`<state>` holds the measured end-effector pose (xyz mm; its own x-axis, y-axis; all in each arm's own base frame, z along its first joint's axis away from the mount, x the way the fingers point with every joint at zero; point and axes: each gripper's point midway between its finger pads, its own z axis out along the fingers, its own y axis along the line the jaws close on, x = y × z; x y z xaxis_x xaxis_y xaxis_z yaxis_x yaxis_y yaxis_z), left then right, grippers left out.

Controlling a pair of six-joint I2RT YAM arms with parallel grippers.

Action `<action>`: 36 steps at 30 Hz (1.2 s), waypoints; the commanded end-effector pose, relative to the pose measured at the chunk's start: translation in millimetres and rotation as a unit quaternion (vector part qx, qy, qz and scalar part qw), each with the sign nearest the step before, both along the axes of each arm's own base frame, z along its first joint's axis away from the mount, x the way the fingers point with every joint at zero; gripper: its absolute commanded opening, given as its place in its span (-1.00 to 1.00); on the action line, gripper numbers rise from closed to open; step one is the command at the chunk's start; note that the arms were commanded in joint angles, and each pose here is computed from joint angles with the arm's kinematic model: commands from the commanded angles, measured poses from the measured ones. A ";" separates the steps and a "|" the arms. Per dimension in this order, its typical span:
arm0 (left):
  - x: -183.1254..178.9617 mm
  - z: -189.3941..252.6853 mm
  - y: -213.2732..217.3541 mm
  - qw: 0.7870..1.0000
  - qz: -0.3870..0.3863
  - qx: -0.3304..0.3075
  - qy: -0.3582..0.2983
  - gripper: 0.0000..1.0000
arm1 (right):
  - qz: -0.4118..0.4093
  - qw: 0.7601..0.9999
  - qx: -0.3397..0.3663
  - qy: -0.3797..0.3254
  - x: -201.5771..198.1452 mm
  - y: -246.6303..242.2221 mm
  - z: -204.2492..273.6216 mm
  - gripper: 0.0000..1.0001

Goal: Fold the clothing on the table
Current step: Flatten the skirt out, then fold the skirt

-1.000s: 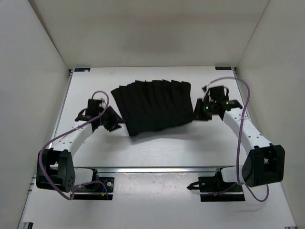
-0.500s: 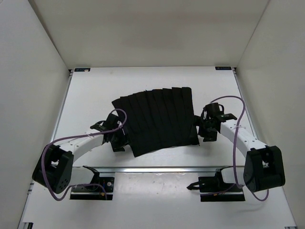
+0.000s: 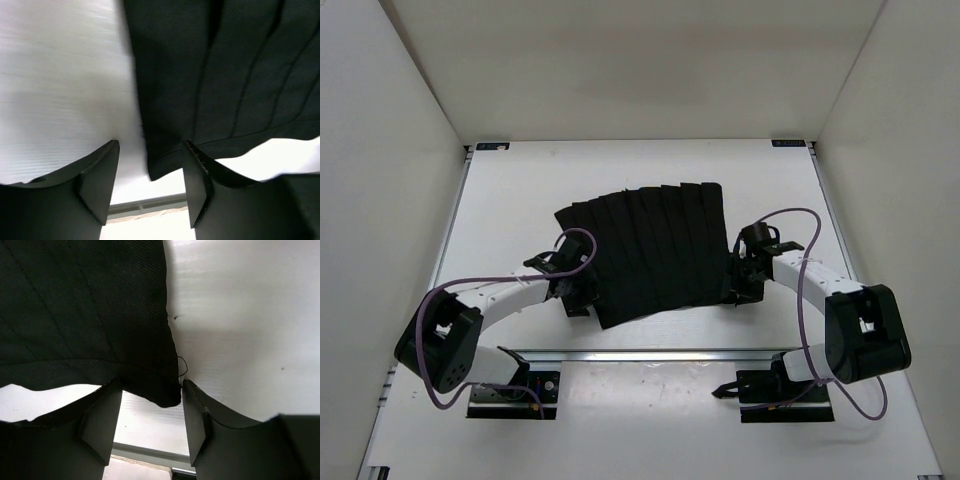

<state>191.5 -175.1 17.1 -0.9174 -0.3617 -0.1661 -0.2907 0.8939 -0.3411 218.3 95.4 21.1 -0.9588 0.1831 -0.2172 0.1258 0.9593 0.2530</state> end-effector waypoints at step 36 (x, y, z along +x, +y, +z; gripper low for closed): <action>38.6 98.7 55.2 0.997 0.037 -0.053 -0.051 -1.00 | 0.074 0.988 0.098 -0.095 0.3 38.6 142.2 -1.00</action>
